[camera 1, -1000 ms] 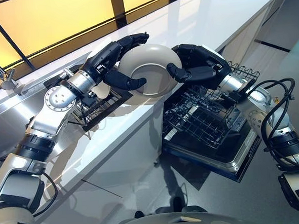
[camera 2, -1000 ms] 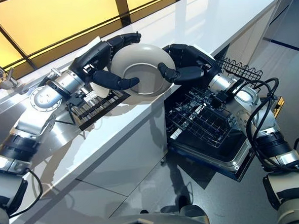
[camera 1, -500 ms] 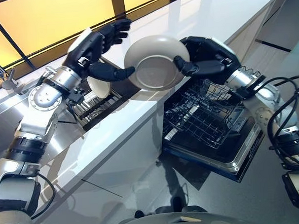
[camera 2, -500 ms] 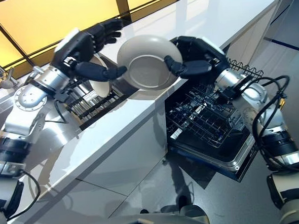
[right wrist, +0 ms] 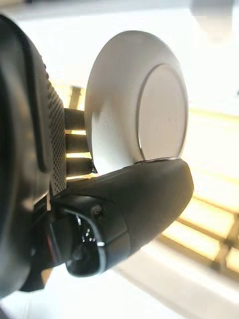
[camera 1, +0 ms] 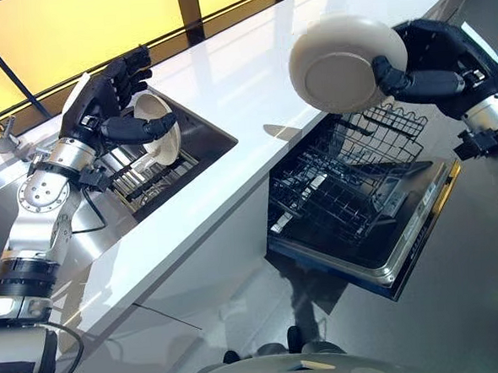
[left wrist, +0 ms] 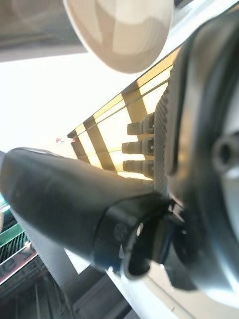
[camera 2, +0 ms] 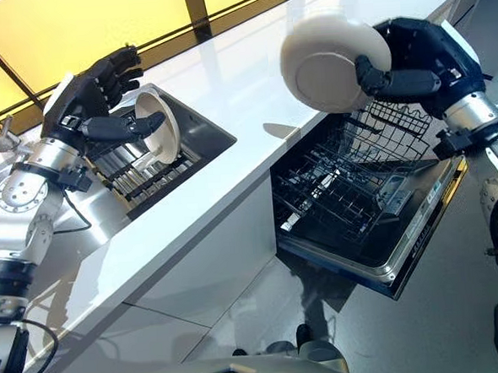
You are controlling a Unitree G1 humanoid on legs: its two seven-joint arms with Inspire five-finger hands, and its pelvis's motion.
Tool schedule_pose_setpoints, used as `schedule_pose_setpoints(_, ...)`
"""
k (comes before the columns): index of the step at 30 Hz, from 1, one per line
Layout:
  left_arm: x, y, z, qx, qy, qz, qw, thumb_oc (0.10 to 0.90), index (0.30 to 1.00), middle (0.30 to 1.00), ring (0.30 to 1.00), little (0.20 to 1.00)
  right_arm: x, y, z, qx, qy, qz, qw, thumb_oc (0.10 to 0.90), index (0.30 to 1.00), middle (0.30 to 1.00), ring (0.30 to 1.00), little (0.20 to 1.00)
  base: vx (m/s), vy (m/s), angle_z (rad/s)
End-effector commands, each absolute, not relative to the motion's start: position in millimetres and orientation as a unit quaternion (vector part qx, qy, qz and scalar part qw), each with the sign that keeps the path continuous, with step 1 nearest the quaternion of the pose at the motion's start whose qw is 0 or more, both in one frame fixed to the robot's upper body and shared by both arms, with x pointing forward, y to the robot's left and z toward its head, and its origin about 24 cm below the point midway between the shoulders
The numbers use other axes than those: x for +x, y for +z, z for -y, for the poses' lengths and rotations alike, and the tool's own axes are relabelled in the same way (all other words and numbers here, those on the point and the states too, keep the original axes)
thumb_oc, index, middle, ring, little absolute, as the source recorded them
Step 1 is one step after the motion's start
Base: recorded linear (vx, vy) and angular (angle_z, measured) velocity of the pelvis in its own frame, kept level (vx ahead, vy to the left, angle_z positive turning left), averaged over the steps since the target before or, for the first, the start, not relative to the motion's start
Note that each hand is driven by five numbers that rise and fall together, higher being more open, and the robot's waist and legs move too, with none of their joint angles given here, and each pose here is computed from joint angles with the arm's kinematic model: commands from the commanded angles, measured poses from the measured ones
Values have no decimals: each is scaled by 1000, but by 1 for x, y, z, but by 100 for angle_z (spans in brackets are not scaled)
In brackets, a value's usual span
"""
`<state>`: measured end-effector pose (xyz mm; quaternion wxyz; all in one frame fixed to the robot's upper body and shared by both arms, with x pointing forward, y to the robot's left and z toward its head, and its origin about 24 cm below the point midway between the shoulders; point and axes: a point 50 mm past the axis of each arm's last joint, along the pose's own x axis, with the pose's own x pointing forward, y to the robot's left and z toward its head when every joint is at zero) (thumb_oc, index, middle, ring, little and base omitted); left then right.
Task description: Pick up plates and place into dishwasher.
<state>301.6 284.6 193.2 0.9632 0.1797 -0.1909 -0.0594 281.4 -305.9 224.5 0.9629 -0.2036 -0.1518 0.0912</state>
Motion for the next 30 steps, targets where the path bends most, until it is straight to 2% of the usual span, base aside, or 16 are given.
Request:
schedule_pose_setpoints(1,283,253,-297,216,-3,311,926,800,900,900,900,900,261,266,325,-290,43,222,930,100,300,300,300,200,6,-21,-6)
schedule_pose_setpoints(12,276,254,-293,229,1,315,921,800,900,900,900,900,256,221,341,-373,58,63,924,100,300,300,300,200,-6,-10,-3)
schedule_pose_setpoints(30,291,248,-234,187,-84,338,919,800,900,900,900,900,313,130,300,-318,27,-57,946,100,300,300,300,200,-1,-3,1)
